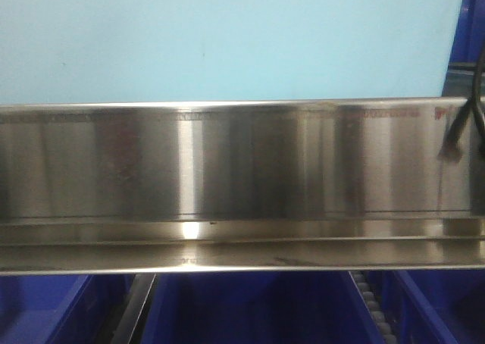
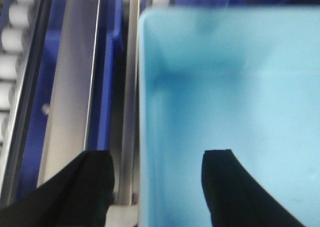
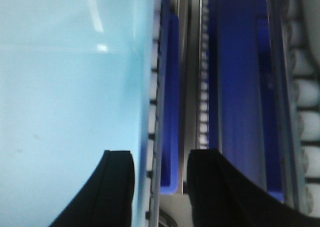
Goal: Move two blue bins to right shelf middle
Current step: 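Close both grippers on opposite walls of the cyan bin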
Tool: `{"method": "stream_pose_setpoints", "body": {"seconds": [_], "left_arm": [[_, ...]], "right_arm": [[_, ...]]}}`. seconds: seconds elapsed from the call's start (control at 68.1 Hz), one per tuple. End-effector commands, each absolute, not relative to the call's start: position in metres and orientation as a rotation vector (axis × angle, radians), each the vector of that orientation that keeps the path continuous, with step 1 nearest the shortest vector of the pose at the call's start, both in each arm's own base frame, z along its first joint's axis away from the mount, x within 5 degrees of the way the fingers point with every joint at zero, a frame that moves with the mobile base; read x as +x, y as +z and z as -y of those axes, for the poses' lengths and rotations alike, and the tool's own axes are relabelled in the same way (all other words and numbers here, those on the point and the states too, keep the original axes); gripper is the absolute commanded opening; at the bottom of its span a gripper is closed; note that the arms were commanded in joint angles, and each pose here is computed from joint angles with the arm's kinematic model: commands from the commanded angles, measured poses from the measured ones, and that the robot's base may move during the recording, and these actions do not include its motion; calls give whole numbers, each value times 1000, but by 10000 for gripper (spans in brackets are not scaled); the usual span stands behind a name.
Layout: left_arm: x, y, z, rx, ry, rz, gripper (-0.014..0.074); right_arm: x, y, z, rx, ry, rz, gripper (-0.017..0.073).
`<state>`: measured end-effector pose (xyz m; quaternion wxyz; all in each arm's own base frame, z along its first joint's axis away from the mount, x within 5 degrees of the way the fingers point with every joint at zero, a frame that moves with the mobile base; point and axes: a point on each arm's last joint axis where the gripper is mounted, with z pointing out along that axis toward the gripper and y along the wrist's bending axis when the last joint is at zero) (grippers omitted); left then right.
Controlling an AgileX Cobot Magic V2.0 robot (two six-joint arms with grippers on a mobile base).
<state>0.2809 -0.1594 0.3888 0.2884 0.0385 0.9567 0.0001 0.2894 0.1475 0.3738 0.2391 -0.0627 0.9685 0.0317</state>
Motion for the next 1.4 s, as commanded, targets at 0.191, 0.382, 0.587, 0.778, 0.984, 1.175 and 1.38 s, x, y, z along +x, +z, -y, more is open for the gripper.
{"method": "stream_pose_setpoints", "body": {"seconds": [0.191, 0.382, 0.587, 0.778, 0.984, 1.175, 1.38], "left_arm": [[280, 371, 158, 99, 37, -2604, 244], [287, 365, 150, 42, 49, -2625, 244], [286, 364, 153, 39, 25, -2640, 244], [287, 363, 153, 42, 25, -2643, 244], [289, 356, 157, 67, 17, -2671, 244], [292, 352, 159, 71, 20, -2686, 244], [292, 352, 159, 71, 20, -2686, 244]], "right_arm": [[293, 353, -152, -174, 121, -2646, 181], [295, 350, -153, -176, 126, -2640, 181], [297, 348, -154, -177, 123, -2645, 181], [298, 348, -155, -178, 126, -2641, 181], [298, 347, -155, -178, 124, -2643, 181], [298, 347, -155, -178, 124, -2643, 181], [301, 341, -157, -180, 115, -2658, 181]]}}
